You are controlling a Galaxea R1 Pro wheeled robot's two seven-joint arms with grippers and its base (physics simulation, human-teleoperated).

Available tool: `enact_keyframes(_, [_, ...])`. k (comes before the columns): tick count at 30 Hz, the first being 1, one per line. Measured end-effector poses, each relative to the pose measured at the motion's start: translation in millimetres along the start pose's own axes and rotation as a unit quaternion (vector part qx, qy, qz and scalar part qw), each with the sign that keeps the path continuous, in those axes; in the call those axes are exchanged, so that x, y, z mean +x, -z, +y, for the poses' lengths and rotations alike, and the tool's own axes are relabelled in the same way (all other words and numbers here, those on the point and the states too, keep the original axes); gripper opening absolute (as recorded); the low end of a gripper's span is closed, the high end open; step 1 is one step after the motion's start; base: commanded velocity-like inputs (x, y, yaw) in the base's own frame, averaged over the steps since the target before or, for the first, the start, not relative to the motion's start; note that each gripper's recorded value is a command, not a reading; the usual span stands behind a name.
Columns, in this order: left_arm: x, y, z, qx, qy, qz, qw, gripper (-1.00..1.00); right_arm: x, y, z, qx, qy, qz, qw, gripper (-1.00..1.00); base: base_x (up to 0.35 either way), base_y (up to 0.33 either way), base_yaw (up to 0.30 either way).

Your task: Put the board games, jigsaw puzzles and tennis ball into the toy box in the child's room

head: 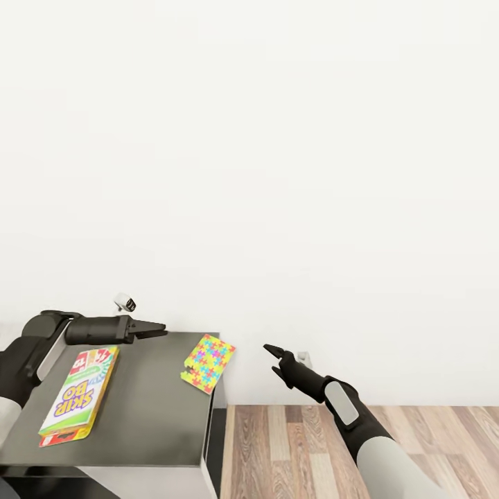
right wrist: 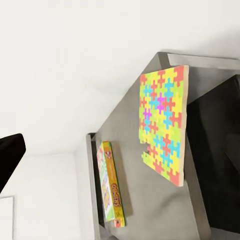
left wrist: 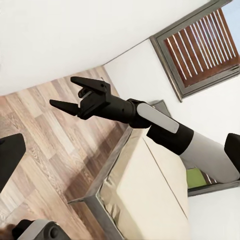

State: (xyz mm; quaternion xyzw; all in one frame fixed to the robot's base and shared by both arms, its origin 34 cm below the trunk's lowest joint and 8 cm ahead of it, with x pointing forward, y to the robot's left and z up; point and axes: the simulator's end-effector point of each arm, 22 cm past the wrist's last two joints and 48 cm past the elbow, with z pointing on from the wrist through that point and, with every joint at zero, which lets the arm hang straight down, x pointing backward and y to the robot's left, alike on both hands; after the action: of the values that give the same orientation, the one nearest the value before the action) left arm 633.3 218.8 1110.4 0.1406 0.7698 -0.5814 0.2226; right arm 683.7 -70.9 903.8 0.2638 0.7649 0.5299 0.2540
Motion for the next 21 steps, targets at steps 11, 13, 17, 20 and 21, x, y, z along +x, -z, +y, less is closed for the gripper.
enact_keyframes(11, [0.1, -0.4, -0.1, 0.0, 0.0, 0.0, 1.0, 1.0, 0.1, -0.2, 0.2, 0.0, 0.0, 0.0, 1.0, 1.0, 0.025, 0.143, 0.0])
enact_keyframes(13, [0.0, -0.5, -0.3, 0.001, 0.0, 0.0, 1.0, 1.0, 0.2, -0.2, 0.0, 0.0, 0.0, -0.001, 1.0, 1.0, 0.098, 0.182, 0.0])
enact_keyframes(17, [0.3, -0.9, -0.2, 0.001, 0.0, 0.001, 1.0, 1.0, -0.2, 0.0, -0.5, 0.0, 0.0, -0.001, 1.0, 1.0, 0.051, 0.085, 0.0])
enact_keyframes(20, [0.2, -1.0, -0.2, 0.001, 0.0, 0.0, 1.0, 1.0, -1.1, 0.3, -1.7, 0.002, 0.002, -0.002, 1.0, 1.0, 0.012, 0.021, 0.0])
enact_keyframes(21, [0.1, -0.9, -0.1, 0.001, 0.0, 0.0, 1.0, 1.0, -0.9, 0.4, -2.4, 0.002, 0.001, -0.002, 1.0, 1.0, 0.006, 0.009, 0.0])
